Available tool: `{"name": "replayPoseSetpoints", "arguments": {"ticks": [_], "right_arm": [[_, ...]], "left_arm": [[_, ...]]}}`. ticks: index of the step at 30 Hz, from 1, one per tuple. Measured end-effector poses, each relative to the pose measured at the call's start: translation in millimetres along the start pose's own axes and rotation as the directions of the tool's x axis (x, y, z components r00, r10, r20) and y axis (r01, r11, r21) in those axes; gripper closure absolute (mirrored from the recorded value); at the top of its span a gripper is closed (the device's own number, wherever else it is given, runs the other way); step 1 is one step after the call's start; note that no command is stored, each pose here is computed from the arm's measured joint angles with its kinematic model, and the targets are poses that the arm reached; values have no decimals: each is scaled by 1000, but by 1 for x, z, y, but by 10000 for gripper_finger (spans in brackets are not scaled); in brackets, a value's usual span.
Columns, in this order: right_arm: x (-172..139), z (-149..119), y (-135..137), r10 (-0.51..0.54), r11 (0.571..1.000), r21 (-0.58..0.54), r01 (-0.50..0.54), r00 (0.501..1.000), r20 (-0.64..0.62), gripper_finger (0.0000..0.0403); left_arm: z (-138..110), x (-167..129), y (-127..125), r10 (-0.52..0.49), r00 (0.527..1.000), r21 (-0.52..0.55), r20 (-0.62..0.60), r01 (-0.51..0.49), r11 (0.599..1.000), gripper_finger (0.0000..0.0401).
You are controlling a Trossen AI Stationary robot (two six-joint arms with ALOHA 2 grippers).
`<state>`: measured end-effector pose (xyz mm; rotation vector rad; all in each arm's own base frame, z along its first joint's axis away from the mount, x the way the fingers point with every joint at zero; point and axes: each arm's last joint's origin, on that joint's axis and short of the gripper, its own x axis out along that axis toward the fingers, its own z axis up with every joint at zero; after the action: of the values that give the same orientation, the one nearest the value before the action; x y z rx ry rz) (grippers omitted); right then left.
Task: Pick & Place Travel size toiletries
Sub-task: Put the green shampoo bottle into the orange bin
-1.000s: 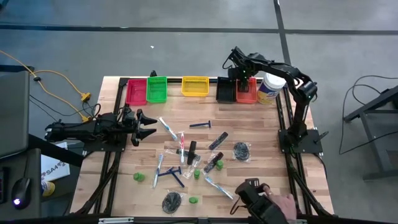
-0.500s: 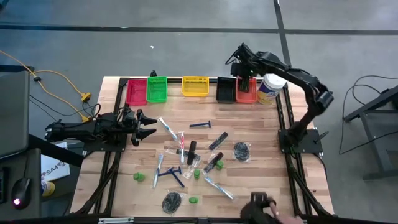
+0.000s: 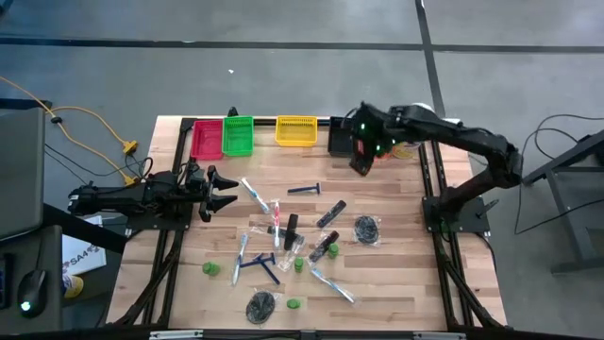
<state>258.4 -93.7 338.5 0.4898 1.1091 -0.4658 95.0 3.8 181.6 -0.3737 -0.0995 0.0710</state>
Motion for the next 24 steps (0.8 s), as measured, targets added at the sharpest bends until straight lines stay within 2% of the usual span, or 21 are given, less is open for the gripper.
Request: {"name": "replayPoseSetpoints", "arguments": {"ticks": [3, 8, 18, 22, 24], "right_arm": [[0, -11, 26, 109, 992, 73, -104, 992, -62, 198], [0, -28, 68, 182, 975, 144, -168, 980, -85, 202], [6, -54, 125, 182, 945, 282, -167, 983, -25, 184], [11, -64, 144, 203, 928, 324, -183, 979, -30, 165], [17, -63, 155, 250, 912, 342, -227, 968, -27, 158]], "left_arm": [[0, 0, 0, 0, 1000, 0, 0, 0, 1000, 160], [0, 0, 0, 0, 1000, 0, 0, 0, 1000, 160], [0, 0, 0, 0, 1000, 0, 0, 0, 1000, 160], [0, 0, 0, 0, 1000, 0, -1, 0, 1000, 160], [0, 0, 0, 0, 1000, 0, -1, 0, 1000, 160]]}}
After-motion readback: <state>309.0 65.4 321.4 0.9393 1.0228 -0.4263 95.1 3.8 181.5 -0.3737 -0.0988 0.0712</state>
